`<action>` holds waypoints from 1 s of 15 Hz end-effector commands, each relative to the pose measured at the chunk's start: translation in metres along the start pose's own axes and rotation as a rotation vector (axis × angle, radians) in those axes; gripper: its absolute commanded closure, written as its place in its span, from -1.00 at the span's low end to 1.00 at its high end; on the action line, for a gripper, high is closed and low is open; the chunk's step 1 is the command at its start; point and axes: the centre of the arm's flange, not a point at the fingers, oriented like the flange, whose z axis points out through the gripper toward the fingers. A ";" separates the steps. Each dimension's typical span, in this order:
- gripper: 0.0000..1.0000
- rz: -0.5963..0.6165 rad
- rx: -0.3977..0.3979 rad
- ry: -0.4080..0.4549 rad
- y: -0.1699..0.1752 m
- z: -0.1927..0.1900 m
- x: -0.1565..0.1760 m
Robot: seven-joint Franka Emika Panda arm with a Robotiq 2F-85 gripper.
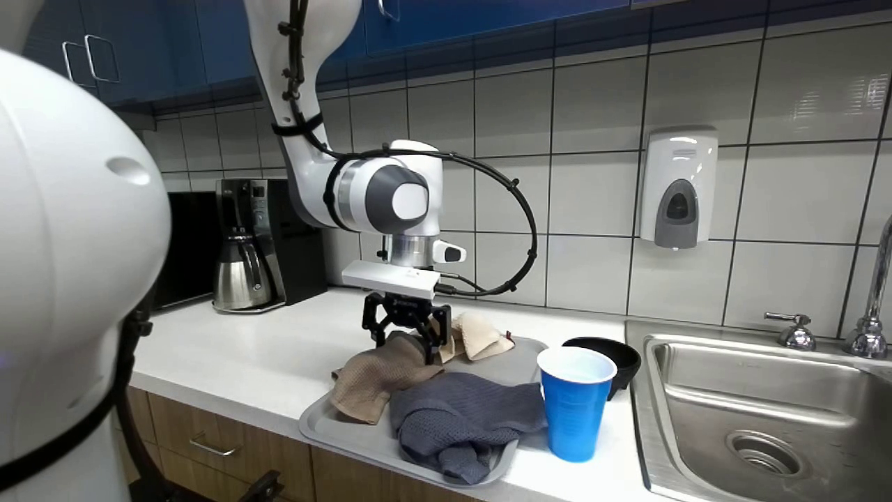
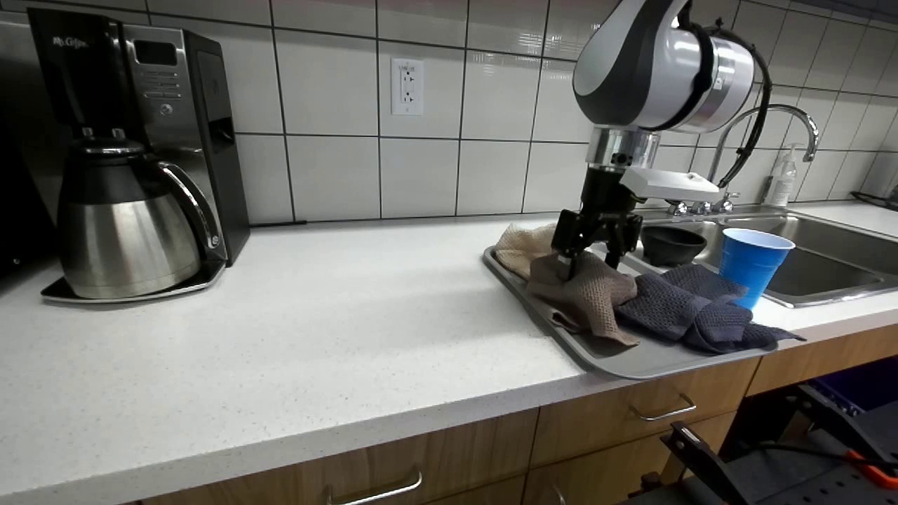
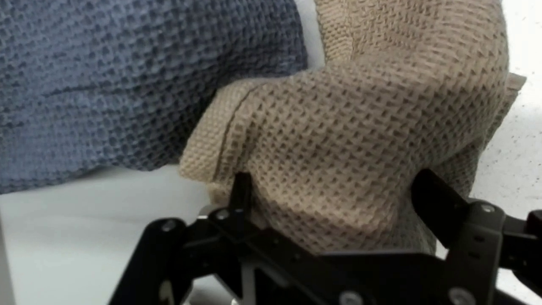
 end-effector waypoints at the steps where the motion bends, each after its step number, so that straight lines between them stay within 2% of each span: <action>1: -0.31 -0.019 0.022 0.008 0.007 0.006 0.012; 9: 0.94 -0.009 0.025 0.012 0.012 0.000 0.015; 11: 1.00 -0.006 0.024 0.013 0.012 -0.006 0.014; 15: 0.94 -0.002 0.022 0.025 0.009 -0.027 0.014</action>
